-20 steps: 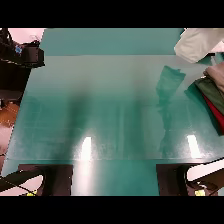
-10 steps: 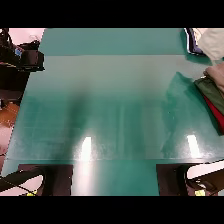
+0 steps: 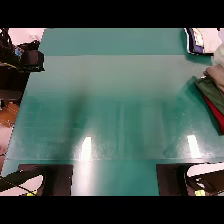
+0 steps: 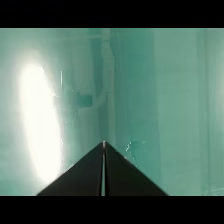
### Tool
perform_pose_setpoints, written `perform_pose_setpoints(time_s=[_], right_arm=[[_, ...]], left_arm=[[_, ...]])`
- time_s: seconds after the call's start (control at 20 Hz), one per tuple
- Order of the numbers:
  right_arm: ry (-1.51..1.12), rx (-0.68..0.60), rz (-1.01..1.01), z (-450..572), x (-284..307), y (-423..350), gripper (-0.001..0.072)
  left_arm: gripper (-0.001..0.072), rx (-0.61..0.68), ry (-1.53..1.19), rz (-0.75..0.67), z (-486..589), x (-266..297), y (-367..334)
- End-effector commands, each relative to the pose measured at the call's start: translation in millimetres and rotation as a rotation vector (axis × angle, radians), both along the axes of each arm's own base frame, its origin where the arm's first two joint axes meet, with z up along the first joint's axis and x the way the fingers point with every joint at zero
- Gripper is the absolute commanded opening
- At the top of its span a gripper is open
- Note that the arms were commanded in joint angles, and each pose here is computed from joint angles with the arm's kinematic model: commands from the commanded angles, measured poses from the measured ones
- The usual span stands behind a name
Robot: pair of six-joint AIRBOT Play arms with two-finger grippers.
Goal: Fold the shirts.
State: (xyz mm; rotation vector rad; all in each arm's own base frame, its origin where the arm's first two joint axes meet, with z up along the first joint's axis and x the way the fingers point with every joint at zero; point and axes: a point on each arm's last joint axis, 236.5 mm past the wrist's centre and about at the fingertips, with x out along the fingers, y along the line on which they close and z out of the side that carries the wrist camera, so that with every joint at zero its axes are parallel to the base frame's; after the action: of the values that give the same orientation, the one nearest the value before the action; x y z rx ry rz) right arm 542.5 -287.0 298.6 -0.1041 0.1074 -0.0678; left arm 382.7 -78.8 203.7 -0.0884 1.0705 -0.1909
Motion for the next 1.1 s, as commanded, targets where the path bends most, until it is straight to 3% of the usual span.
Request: perform_pose_setpoints(time_s=[0.0,0.25,0.55,0.75,0.8,0.9,0.95,1.05], right_arm=[[0.242,0.177,0.011,-70,-33,-2,0.0013],[0.467,0.420,-0.098,-121,-100,-4,0.0014],[0.744,0.701,-0.576,-169,-226,-41,0.0015],[0.822,0.790,-0.679,-186,-275,-44,0.0020],[0.834,0.809,-0.689,-190,-283,-44,0.0106],[0.850,0.842,-0.708,-196,-296,-45,0.0583],[0.854,0.864,-0.723,-198,-302,-46,0.0618],[0.831,0.922,-0.777,-194,-318,-50,0.0614]], left_arm=[[0.0028,-0.001,0.001,0.001,0,0,0],[0.0029,0.000,-0.002,-0.002,0,0,0],[0.0029,0.015,-0.008,-0.029,0,0,0],[0.0029,0.016,-0.009,-0.031,0,0,0],[0.0029,0.017,-0.009,-0.031,0,0,0],[0.0029,0.017,-0.008,-0.032,0,0,0],[0.0029,0.017,-0.008,-0.032,0,0,0],[0.0029,0.016,-0.008,-0.031,0,0,0]])
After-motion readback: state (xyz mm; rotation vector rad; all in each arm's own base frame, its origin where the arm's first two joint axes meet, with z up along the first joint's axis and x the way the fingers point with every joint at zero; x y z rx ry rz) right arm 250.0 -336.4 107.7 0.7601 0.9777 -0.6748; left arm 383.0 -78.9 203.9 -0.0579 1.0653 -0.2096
